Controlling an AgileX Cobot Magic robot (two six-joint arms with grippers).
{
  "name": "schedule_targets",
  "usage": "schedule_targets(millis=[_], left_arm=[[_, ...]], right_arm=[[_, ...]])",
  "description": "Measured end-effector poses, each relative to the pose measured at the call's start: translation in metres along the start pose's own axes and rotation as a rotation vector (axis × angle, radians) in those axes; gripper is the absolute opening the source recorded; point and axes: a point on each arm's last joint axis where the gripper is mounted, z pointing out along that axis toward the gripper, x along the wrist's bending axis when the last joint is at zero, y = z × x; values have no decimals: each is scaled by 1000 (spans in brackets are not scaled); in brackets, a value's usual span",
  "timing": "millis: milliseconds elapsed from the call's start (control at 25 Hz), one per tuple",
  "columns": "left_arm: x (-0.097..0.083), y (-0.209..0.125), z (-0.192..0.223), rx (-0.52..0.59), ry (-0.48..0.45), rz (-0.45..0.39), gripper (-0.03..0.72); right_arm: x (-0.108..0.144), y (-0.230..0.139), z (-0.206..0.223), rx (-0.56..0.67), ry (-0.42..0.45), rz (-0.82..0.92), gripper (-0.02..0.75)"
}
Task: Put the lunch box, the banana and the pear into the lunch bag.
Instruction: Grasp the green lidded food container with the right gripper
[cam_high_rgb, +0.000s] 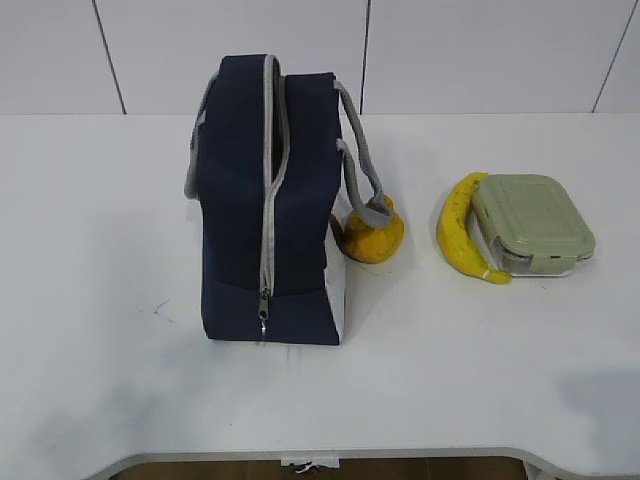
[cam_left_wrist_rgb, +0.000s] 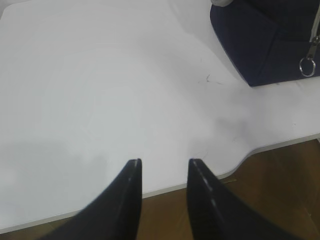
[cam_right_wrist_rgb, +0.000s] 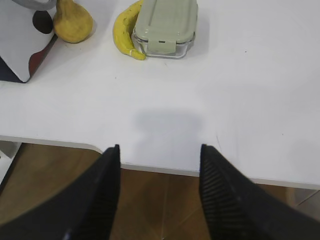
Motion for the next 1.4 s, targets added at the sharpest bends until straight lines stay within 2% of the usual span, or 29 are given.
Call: schedule_targets(millis=[840, 1040, 1280, 1400], left_arm=[[0, 0, 0, 0, 0, 0, 237], [0, 0, 0, 0, 0, 0, 237], [0, 0, 0, 0, 0, 0, 237], [0, 0, 0, -1, -3, -1, 240]], right_arm=[[3, 0, 0, -2, 32, 20, 401], [2, 7, 9, 69, 35, 32, 401], [-1, 26, 40, 257, 40, 59, 401], [-3, 44, 59, 312, 36, 72, 401]])
